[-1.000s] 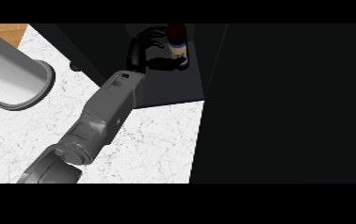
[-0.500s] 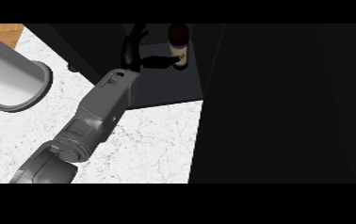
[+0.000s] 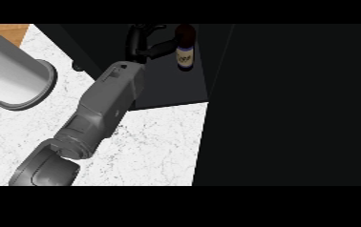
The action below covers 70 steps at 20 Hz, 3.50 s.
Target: Pick up the wine, place it into the cabinet and close the cabinet
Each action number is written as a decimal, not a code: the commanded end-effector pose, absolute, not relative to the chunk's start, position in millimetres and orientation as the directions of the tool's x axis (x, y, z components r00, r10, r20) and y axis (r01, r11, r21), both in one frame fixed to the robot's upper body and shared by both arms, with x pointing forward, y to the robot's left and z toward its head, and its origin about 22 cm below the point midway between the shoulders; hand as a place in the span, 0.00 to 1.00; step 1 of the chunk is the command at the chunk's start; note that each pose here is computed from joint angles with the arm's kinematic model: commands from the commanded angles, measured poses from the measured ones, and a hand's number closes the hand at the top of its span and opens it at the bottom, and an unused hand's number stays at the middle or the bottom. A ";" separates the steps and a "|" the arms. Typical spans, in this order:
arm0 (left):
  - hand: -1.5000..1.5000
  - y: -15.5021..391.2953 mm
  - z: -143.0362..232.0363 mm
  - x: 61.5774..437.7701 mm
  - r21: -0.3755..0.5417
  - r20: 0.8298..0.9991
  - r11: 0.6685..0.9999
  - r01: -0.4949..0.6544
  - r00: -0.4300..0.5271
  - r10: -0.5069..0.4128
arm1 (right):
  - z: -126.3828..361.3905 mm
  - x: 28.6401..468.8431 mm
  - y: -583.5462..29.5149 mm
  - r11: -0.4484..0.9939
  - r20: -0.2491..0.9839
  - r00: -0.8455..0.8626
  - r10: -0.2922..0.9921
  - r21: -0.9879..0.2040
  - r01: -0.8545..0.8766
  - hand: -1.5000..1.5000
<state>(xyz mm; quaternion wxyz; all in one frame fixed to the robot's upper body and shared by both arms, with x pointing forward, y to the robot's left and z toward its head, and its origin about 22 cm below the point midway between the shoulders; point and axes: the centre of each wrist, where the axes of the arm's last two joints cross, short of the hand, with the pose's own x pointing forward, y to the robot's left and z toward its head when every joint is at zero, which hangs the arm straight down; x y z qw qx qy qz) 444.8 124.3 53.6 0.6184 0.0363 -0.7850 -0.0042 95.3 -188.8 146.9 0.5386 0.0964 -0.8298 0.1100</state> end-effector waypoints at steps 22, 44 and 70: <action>0.00 82.2 66.6 438.3 -0.164 0.952 0.959 0.231 -0.219 0.215 | 194.5 61.3 -205.0 0.965 0.925 -0.369 -0.094 -0.008 -0.264 0.00; 0.00 103.5 -6.0 335.3 -0.312 0.923 0.887 0.339 -0.112 0.368 | 195.4 58.1 -205.7 0.981 0.931 -0.362 -0.046 -0.027 -0.193 0.00; 0.00 250.5 -21.2 230.1 -0.351 0.891 0.902 0.253 -0.206 0.405 | 186.9 57.3 -202.7 0.756 0.955 -0.295 -0.026 -0.174 -0.632 1.00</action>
